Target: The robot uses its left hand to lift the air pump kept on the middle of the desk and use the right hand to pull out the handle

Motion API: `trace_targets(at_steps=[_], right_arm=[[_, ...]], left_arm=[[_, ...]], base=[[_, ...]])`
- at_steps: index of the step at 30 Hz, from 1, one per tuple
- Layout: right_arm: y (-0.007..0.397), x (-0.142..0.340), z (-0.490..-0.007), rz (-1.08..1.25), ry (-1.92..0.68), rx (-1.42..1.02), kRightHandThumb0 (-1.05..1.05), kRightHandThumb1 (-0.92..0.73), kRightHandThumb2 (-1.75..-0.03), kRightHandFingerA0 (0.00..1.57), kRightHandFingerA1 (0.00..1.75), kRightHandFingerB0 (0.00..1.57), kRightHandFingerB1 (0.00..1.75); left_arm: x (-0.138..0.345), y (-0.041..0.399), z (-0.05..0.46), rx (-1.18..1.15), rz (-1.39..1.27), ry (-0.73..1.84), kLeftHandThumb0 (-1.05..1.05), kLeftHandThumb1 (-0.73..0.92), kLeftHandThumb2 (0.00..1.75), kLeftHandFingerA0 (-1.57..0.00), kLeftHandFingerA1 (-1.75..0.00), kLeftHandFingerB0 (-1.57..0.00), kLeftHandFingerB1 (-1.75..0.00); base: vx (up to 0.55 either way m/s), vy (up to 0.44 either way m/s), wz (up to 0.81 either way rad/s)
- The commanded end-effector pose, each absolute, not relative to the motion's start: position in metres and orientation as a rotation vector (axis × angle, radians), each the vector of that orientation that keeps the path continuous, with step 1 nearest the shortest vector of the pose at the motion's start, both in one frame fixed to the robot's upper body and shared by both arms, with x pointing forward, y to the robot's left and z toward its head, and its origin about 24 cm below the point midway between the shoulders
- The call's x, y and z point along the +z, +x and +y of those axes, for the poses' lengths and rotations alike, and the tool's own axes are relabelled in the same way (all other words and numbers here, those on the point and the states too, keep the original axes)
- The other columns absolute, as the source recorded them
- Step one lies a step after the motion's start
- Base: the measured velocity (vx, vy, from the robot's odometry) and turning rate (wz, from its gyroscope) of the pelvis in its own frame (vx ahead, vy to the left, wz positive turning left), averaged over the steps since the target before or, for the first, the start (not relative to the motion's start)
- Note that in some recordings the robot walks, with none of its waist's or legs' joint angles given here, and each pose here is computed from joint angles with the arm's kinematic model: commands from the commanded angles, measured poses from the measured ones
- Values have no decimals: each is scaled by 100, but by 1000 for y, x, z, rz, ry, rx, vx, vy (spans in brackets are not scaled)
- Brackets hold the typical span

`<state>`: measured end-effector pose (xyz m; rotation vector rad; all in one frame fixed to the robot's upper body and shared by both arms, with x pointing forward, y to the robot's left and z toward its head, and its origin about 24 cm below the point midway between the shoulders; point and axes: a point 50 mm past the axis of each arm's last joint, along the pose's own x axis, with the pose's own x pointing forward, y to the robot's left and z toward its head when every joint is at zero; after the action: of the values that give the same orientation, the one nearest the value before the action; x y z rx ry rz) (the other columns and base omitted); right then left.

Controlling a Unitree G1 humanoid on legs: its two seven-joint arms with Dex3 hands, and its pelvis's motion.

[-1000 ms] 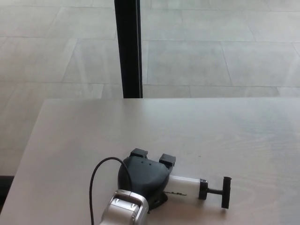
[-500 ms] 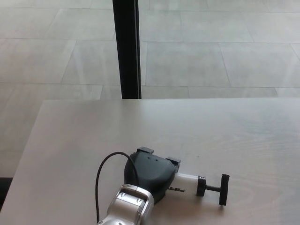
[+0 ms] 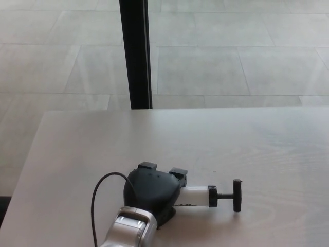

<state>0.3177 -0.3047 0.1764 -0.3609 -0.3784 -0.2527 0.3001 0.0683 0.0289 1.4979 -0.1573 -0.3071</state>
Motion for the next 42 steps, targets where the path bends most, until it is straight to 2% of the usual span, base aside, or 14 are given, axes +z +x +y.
trace_targets(at_steps=[1,5,6,7,8,22,23,24,30,31,32,40,41,42], right_arm=[[320,170,-301,-323,-339,-273,-46,-60,-58,62,116,50,43],[320,165,-293,-267,-384,-256,-50,-61,-58,59,113,50,41],[319,164,-289,-260,-378,-245,-52,-50,-91,71,100,42,56],[320,162,-287,-255,-370,-241,-52,-62,-59,60,105,51,42],[321,161,-284,-247,-360,-233,-50,-62,-59,59,99,50,42],[330,154,-235,-183,-368,-152,-43,-61,-58,62,103,54,43],[330,154,-230,-188,-377,-134,-45,-47,-88,74,97,45,58],[331,155,-226,-182,-377,-123,-43,-60,-58,62,104,51,42],[336,159,-206,-192,-400,-56,-43,-58,-57,64,107,52,42],[337,161,-199,-199,-419,-50,-52,-44,-83,74,97,49,56],[338,161,-196,-210,-438,-55,-43,-53,-56,63,100,57,42],[337,163,-174,-250,-469,-48,-45,-53,-56,55,109,57,42],[337,163,-172,-250,-469,-47,-48,-42,-86,69,99,49,58],[337,163,-170,-256,-475,-48,-47,-42,-87,69,99,48,58]], left_arm=[[23,299,86,-254,-197,1391,-15,68,92,-74,-175,-54,-168],[48,313,91,-143,-318,1322,-15,72,95,-73,-175,-52,-167],[55,318,92,-126,-343,1307,-12,73,94,-71,-175,-57,-156],[59,320,93,-110,-365,1308,-11,67,98,-73,-175,-56,-165],[65,323,94,-90,-398,1316,-10,65,98,-75,-175,-57,-163],[111,357,98,-12,-493,1330,-17,52,113,-84,-175,-68,-162],[113,359,98,-17,-497,1347,-17,53,112,-84,-175,-69,-161],[115,360,98,-23,-509,1347,-16,53,112,-83,-175,-69,-160],[115,362,94,-26,-522,1410,-19,57,101,-82,-175,-71,-155],[114,363,94,-30,-509,1427,-15,60,97,-98,-172,-76,-139],[113,363,94,-33,-509,1452,-20,57,101,-87,-175,-79,-137],[109,364,93,-31,-473,1434,-14,54,107,-94,-171,-80,-139],[110,365,92,-33,-466,1447,-18,54,102,-95,-168,-83,-133],[110,365,91,-37,-461,1459,-20,58,101,-98,-162,-88,-129]], base=[[0,0,0],[0,0,0],[0,0,0],[0,0,0],[0,0,0],[0,0,0],[0,0,0],[0,0,0],[0,0,0],[0,0,0],[0,0,0],[0,0,0],[0,0,0],[0,0,0]])
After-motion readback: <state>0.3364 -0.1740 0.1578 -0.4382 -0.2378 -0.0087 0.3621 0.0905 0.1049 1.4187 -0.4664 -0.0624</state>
